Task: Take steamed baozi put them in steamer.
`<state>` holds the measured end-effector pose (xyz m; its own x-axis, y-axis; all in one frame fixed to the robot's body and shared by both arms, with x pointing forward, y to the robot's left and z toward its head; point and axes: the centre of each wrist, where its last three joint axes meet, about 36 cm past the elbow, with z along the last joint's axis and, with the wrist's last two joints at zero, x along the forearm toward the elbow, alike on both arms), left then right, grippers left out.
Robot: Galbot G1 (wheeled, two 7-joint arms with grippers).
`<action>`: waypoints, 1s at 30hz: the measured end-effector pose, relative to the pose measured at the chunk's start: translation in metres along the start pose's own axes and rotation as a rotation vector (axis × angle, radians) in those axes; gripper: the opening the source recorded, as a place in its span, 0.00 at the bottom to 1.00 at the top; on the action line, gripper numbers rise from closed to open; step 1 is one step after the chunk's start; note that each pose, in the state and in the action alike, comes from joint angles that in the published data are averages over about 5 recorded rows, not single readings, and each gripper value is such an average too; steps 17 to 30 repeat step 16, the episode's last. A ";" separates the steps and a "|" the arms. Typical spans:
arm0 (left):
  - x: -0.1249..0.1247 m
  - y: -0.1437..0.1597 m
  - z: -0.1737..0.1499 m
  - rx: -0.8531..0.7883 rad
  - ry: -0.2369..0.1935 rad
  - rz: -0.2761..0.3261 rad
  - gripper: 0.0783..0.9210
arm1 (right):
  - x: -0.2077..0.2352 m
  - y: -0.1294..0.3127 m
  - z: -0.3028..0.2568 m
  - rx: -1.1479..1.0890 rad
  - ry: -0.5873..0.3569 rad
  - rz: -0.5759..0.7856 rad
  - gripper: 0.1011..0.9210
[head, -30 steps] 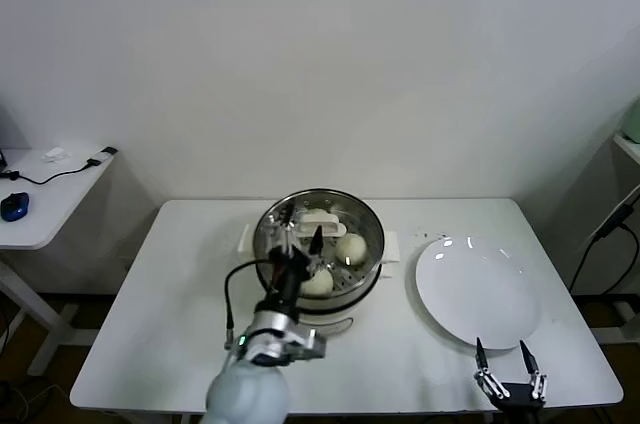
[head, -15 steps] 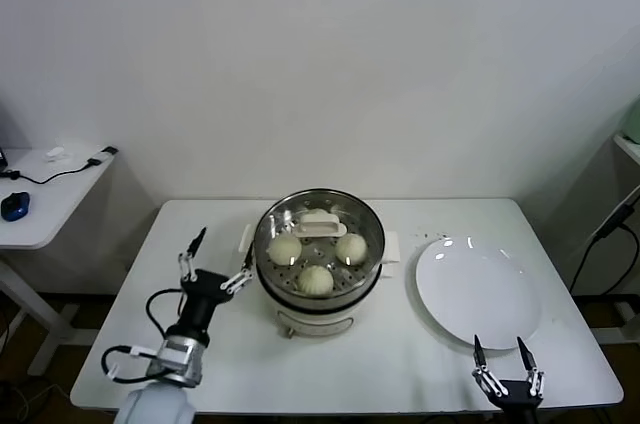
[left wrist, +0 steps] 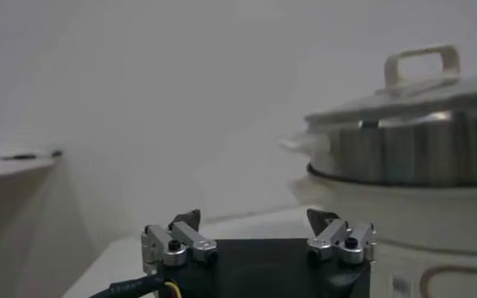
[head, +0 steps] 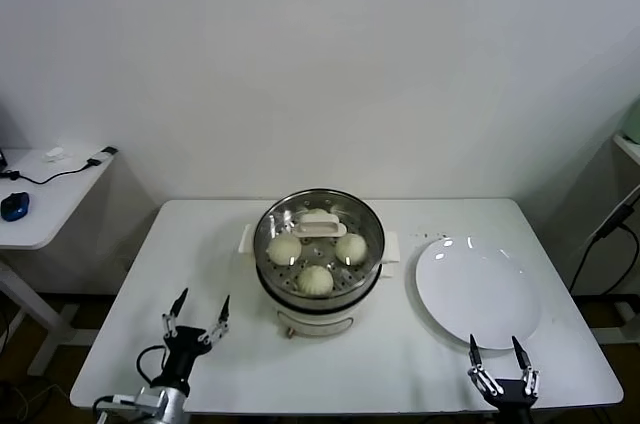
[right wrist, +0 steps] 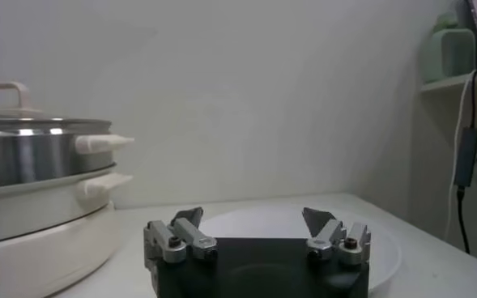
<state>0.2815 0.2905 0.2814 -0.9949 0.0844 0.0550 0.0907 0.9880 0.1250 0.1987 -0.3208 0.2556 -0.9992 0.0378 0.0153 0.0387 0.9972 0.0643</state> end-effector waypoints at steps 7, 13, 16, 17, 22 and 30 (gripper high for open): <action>0.013 0.003 0.018 0.023 0.015 -0.022 0.88 | -0.001 0.000 0.001 -0.001 -0.001 0.000 0.88; 0.019 0.002 0.024 0.034 0.017 -0.031 0.88 | -0.001 0.002 0.002 -0.006 0.000 -0.003 0.88; 0.021 0.000 0.026 0.037 0.017 -0.032 0.88 | -0.001 0.003 0.002 -0.007 0.000 -0.003 0.88; 0.021 0.000 0.026 0.037 0.017 -0.032 0.88 | -0.001 0.003 0.002 -0.007 0.000 -0.003 0.88; 0.021 0.000 0.026 0.037 0.017 -0.032 0.88 | -0.001 0.003 0.002 -0.007 0.000 -0.003 0.88; 0.021 0.000 0.026 0.037 0.017 -0.032 0.88 | -0.001 0.003 0.002 -0.007 0.000 -0.003 0.88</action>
